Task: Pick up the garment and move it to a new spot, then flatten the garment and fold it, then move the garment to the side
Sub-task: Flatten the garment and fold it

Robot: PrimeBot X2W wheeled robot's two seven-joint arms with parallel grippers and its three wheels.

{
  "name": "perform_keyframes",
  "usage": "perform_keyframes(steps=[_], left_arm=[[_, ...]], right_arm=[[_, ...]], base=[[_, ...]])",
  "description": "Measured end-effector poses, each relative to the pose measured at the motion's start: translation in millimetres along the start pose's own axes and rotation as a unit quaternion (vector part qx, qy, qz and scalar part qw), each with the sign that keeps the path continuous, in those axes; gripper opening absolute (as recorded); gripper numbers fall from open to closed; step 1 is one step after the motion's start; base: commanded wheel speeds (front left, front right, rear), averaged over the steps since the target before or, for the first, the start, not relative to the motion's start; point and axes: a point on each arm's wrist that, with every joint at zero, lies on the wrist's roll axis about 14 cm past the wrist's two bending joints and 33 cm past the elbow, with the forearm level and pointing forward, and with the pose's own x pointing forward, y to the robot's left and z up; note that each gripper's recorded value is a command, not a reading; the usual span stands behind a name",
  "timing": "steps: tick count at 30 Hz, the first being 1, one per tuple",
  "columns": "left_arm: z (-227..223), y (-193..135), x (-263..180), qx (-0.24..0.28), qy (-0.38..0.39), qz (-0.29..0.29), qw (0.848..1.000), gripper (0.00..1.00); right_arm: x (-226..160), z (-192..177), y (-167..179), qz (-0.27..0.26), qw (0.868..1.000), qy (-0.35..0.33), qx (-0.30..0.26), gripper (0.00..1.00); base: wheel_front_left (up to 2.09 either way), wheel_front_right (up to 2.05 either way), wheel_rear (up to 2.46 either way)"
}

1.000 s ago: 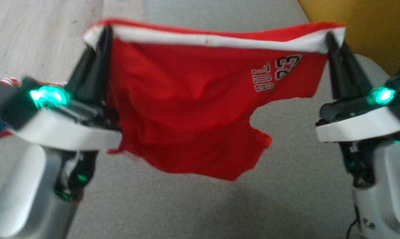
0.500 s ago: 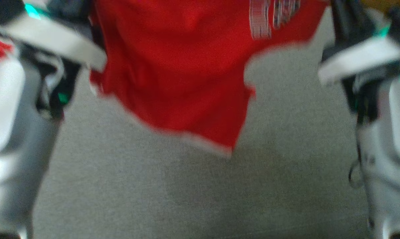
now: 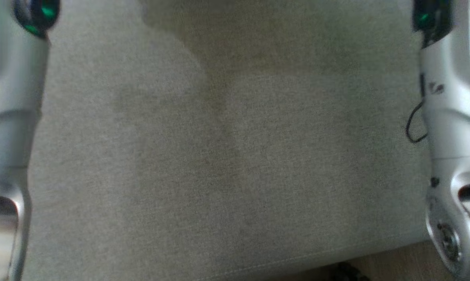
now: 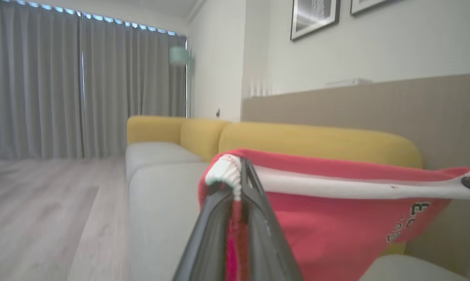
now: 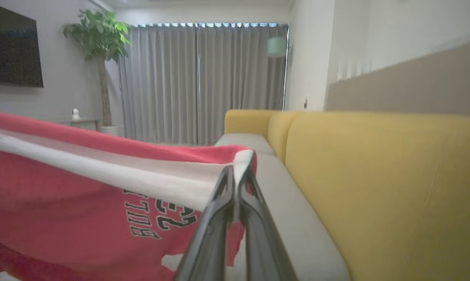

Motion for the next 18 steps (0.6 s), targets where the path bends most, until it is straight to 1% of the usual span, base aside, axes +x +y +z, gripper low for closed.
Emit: perform_keyframes(steps=[3,5,8,11,15,18], left_arm=[[-63,5,-15,-0.031,0.048,0.012,0.998,0.0],[-98,1,-30,-0.053,0.074,0.016,0.996,0.0],[-126,-13,-53,-0.089,0.096,0.018,0.991,0.0],[-130,-27,-72,-0.106,0.098,0.011,0.99,0.0],[-131,-47,-105,-0.123,0.107,0.002,0.987,0.0],[-132,-66,-137,-0.139,0.122,-0.001,0.983,0.0]], right_arm=[[-12,-56,8,0.006,0.998,0.052,0.026,0.0],[-28,-89,12,0.003,0.995,0.086,0.046,0.0],[-57,-119,13,-0.009,0.99,0.123,0.072,0.0],[-79,-122,15,-0.016,0.988,0.131,0.084,0.0],[-102,-104,10,-0.032,0.989,0.107,0.094,0.0],[-130,-97,9,-0.043,0.988,0.106,0.099,0.0]], base=[[0.0,0.0,0.0],[0.0,0.0,0.0],[0.0,0.0,0.0],[0.0,0.0,0.0],[0.0,0.0,0.0],[0.0,0.0,0.0]])
